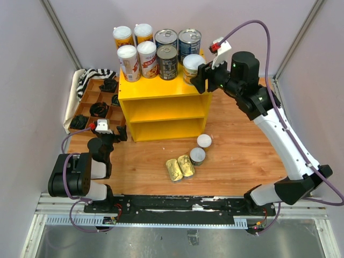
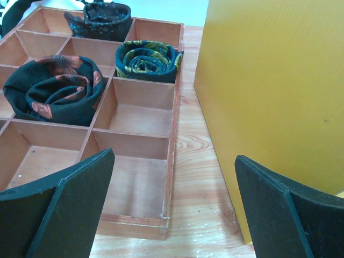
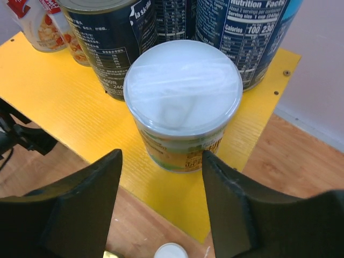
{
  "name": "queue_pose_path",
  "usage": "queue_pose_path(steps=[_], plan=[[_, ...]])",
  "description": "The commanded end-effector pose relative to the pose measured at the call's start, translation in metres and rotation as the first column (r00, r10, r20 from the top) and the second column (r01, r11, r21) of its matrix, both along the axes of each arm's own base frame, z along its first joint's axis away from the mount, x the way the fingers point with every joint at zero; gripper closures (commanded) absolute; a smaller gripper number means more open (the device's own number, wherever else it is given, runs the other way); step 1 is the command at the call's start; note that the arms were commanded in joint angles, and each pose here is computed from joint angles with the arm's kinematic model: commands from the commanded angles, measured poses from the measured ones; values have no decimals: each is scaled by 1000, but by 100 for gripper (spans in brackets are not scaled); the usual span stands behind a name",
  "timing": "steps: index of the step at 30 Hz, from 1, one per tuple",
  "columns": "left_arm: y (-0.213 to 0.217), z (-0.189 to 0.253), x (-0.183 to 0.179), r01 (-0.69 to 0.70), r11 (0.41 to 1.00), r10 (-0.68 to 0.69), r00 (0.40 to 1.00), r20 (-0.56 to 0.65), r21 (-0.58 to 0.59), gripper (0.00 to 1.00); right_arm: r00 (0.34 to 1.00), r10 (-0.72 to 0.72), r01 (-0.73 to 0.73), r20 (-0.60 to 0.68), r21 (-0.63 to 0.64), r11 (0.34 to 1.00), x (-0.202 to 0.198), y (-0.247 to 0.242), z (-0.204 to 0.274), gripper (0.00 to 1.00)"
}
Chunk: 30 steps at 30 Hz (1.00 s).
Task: Place and organize the canned foods onto the counter
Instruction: Place the canned food on the counter.
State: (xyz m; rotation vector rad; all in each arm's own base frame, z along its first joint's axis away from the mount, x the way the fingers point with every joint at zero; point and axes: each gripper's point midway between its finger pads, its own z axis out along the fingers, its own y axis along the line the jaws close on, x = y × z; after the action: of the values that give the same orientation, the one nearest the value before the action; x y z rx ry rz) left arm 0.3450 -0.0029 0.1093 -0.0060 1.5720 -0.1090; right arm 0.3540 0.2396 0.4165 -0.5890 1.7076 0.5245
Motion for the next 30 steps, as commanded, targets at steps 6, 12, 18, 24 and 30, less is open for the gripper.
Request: queue_pose_path(steps=[6,12,18,24,30], plan=[[-2,6,3,11,1000,-11,1000,23,14,0,998,-15,13,57,38,999,21,5,12,67],[-2,7,4,10,1000,-11,1000,25,15,0,997,-50,48,61,37,998,31,4,12,68],[-2,6,3,10,1000,-11,1000,24,15,0,995,-78,74,69,52,996,39,4,16,70],[-2,6,3,9,1000,-10,1000,24,14,0,990,-115,111,77,53,992,44,-1,18,70],[-2,6,3,10,1000,-10,1000,24,14,0,993,-91,87,74,55,995,39,1,15,62]])
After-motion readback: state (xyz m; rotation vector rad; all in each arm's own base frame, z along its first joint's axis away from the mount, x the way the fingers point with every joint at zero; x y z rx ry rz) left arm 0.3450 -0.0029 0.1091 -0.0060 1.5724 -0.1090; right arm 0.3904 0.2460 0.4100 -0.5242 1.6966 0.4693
